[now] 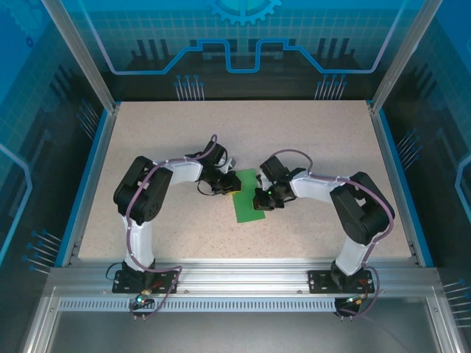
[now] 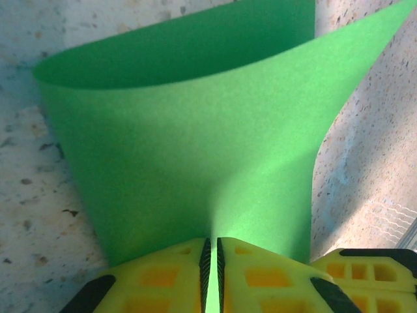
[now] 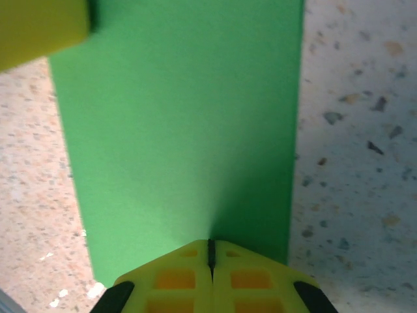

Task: Fold a paper plane with a square sheet of paper (fold left side to right side)
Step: Hold the square sheet of paper at the center of the table, then first fold the square sheet of paper in half at the center of the table, then fold the triangle a second time at the center of the table.

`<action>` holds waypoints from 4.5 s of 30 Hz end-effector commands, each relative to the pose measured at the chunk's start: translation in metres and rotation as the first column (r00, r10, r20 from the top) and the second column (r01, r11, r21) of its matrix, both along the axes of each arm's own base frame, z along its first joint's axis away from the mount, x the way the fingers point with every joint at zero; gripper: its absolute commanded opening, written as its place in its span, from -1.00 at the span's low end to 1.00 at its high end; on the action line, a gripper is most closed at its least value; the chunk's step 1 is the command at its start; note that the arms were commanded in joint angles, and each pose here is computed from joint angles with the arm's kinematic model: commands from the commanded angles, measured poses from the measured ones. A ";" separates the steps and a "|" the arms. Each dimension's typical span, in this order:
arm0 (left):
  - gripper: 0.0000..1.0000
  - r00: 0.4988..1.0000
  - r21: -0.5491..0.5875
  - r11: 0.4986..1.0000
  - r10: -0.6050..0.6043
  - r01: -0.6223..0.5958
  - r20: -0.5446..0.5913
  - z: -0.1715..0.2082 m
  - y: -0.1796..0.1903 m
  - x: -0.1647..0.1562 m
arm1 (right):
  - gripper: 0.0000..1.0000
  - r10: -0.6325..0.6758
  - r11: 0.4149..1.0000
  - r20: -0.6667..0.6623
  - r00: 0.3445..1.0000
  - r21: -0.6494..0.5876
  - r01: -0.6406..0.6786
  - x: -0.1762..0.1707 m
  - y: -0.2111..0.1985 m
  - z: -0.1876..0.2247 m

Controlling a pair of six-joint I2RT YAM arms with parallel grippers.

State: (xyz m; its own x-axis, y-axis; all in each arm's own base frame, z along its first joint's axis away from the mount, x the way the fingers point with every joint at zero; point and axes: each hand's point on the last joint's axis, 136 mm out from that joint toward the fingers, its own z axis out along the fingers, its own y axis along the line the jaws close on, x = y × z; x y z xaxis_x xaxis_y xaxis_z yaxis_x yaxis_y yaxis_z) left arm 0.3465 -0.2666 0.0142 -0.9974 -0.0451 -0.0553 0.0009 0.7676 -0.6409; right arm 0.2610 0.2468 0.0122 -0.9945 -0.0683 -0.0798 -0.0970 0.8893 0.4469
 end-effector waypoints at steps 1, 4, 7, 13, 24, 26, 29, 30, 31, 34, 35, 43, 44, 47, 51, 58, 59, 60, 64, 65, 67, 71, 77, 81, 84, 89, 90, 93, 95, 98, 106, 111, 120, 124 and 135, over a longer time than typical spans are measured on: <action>-0.69 0.999 0.097 0.995 0.014 -0.009 -0.048 -0.017 0.012 -0.008 | -0.91 -0.011 0.996 -0.067 0.998 -0.085 0.005 -0.015 -0.013 -0.014; -0.69 0.999 0.102 0.995 0.011 -0.007 -0.036 -0.014 0.011 -0.003 | -0.92 -0.010 0.993 -0.082 0.997 -0.116 0.001 -0.019 -0.019 -0.018; -0.69 1.000 0.111 0.994 0.010 -0.008 -0.021 -0.012 0.011 0.004 | -0.91 -0.012 0.991 -0.096 0.995 -0.136 -0.001 -0.023 -0.023 -0.022; -0.69 1.000 0.142 0.990 0.016 -0.017 0.009 -0.011 0.016 0.019 | -0.92 -0.016 0.986 -0.109 0.994 -0.165 -0.002 -0.028 -0.030 -0.027; -0.68 0.997 0.167 0.984 0.052 -0.061 0.058 -0.015 0.029 0.049 | -0.94 -0.019 0.985 -0.115 0.993 -0.173 -0.002 -0.031 -0.032 -0.029; -0.67 0.996 0.171 0.983 0.060 -0.070 0.061 -0.015 0.032 0.055 | -0.93 -0.022 0.985 -0.117 0.993 -0.174 0.001 -0.032 -0.033 -0.029; -0.67 0.995 0.172 0.982 0.073 -0.084 0.068 -0.015 0.035 0.064 | -0.94 -0.026 0.985 -0.117 0.993 -0.173 0.006 -0.032 -0.033 -0.030; -0.68 0.994 0.174 0.981 0.078 -0.089 0.071 -0.015 0.036 0.068 | -0.93 -0.026 0.985 -0.118 0.993 -0.171 0.006 -0.032 -0.032 -0.030; -0.67 0.994 0.176 0.980 0.082 -0.093 0.071 -0.016 0.038 0.070 | -0.94 -0.028 0.985 -0.119 0.992 -0.172 0.007 -0.033 -0.033 -0.030; -0.67 0.992 0.177 0.978 0.096 -0.108 0.076 -0.016 0.042 0.080 | -0.94 -0.029 0.985 -0.121 0.992 -0.171 0.007 -0.034 -0.032 -0.030; -0.68 0.992 0.177 0.978 0.101 -0.114 0.079 -0.016 0.044 0.084 | -0.94 -0.031 0.985 -0.122 0.992 -0.172 0.010 -0.034 -0.032 -0.030; -0.67 0.987 0.170 0.974 0.137 -0.150 0.084 -0.017 0.053 0.106 | -0.94 -0.045 0.987 -0.128 0.991 -0.162 0.024 -0.038 -0.028 -0.032; -0.68 0.987 0.169 0.974 0.139 -0.151 0.083 -0.017 0.053 0.108 | -0.94 -0.045 0.986 -0.127 0.991 -0.163 0.023 -0.038 -0.027 -0.032; -0.67 0.986 0.173 0.973 0.141 -0.155 0.086 -0.017 0.054 0.114 | -0.94 -0.049 0.986 -0.129 0.990 -0.162 0.027 -0.039 -0.026 -0.032; -0.66 0.984 0.173 0.971 0.153 -0.166 0.087 -0.017 0.058 0.118 | -0.94 -0.055 0.988 -0.127 0.990 -0.153 0.035 -0.039 -0.023 -0.031; -0.61 0.981 0.149 0.972 0.165 -0.179 0.103 -0.005 0.063 0.129 | -0.94 -0.085 0.989 -0.135 0.987 -0.131 0.068 -0.038 -0.017 -0.035; -0.61 0.980 0.145 0.973 0.164 -0.179 0.109 -0.001 0.063 0.131 | -0.94 -0.090 0.989 -0.132 0.987 -0.125 0.074 -0.037 -0.015 -0.035; -0.60 0.980 0.142 0.973 0.166 -0.181 0.112 0.003 0.064 0.132 | -0.94 -0.094 0.990 -0.130 0.987 -0.120 0.079 -0.036 -0.014 -0.034; -0.54 0.973 0.123 0.974 0.170 -0.190 0.155 0.026 0.067 0.139 | -0.94 -0.102 0.989 -0.126 0.987 -0.118 0.088 -0.035 -0.012 -0.035; -0.53 0.971 0.121 0.974 0.172 -0.193 0.167 0.033 0.069 0.140 | -0.94 -0.102 0.989 -0.128 0.987 -0.117 0.087 -0.036 -0.011 -0.035; -0.50 0.967 0.115 0.974 0.171 -0.195 0.190 0.046 0.071 0.141 | -0.93 -0.100 0.990 -0.125 0.987 -0.114 0.086 -0.036 -0.010 -0.035; -0.44 0.961 0.099 0.976 0.168 -0.194 0.220 0.069 0.073 0.134 | -0.92 -0.099 0.992 -0.096 0.990 -0.082 0.092 -0.029 -0.004 -0.029; -0.37 0.960 0.032 0.980 0.188 -0.199 0.209 0.084 0.073 0.099 | -0.88 -0.091 0.996 -0.027 0.996 -0.023 0.090 -0.015 0.007 -0.016; -0.35 0.965 -0.014 0.980 0.198 -0.198 0.173 0.084 0.071 0.070 | -0.85 -0.083 0.996 0.014 0.996 0.015 0.083 -0.008 0.014 -0.007; -0.33 0.973 -0.036 0.982 0.186 -0.183 0.137 0.080 0.064 0.047 | -0.81 -0.082 0.995 0.069 0.994 0.060 0.078 0.002 0.021 0.006; -0.32 0.988 -0.051 0.989 0.140 -0.137 0.061 0.063 0.046 0.011 | -0.51 -0.089 0.993 0.161 0.983 0.089 0.076 0.017 0.022 0.026; -0.33 0.989 -0.058 0.990 0.135 -0.132 0.053 0.061 0.042 0.007 | -0.44 -0.093 0.993 0.173 0.980 0.093 0.078 0.020 0.021 0.029; -0.34 0.993 -0.061 0.991 0.118 -0.116 0.029 0.050 0.032 -0.001 | -0.35 -0.107 0.992 0.186 0.977 0.091 0.092 0.028 0.017 0.035; -0.35 0.994 -0.071 0.992 0.106 -0.104 0.021 0.047 0.024 -0.001 | -0.27 -0.124 0.991 0.184 0.975 0.082 0.110 0.032 0.012 0.035; -0.37 0.996 -0.073 0.994 0.086 -0.085 0.017 0.043 0.015 0.000 | -0.18 -0.145 0.989 0.174 0.974 0.061 0.136 0.036 0.003 0.035; -0.38 0.998 -0.054 0.997 0.054 -0.055 -0.026 0.019 0.002 -0.003 | 0.06 -0.196 0.981 0.167 0.966 0.019 0.195 0.043 -0.019 0.034; -0.38 0.998 -0.037 0.998 0.052 -0.054 -0.046 0.009 0.004 -0.007 | 0.13 -0.206 0.978 0.163 0.965 0.011 0.207 0.045 -0.025 0.035; -0.41 0.995 0.013 0.998 0.060 -0.059 -0.075 -0.004 0.012 -0.018 | 0.26 -0.224 0.974 0.139 0.965 0.055 0.218 0.056 -0.020 0.041; -0.41 0.995 0.024 0.998 0.063 -0.062 -0.074 -0.006 0.016 -0.021 | 0.34 -0.239 0.970 0.141 0.961 0.078 0.230 0.070 -0.020 0.043; -0.42 0.996 0.024 0.998 0.063 -0.061 -0.071 -0.005 0.016 -0.022 | 0.38 -0.198 0.980 0.236 0.951 0.075 0.185 0.121 -0.014 0.043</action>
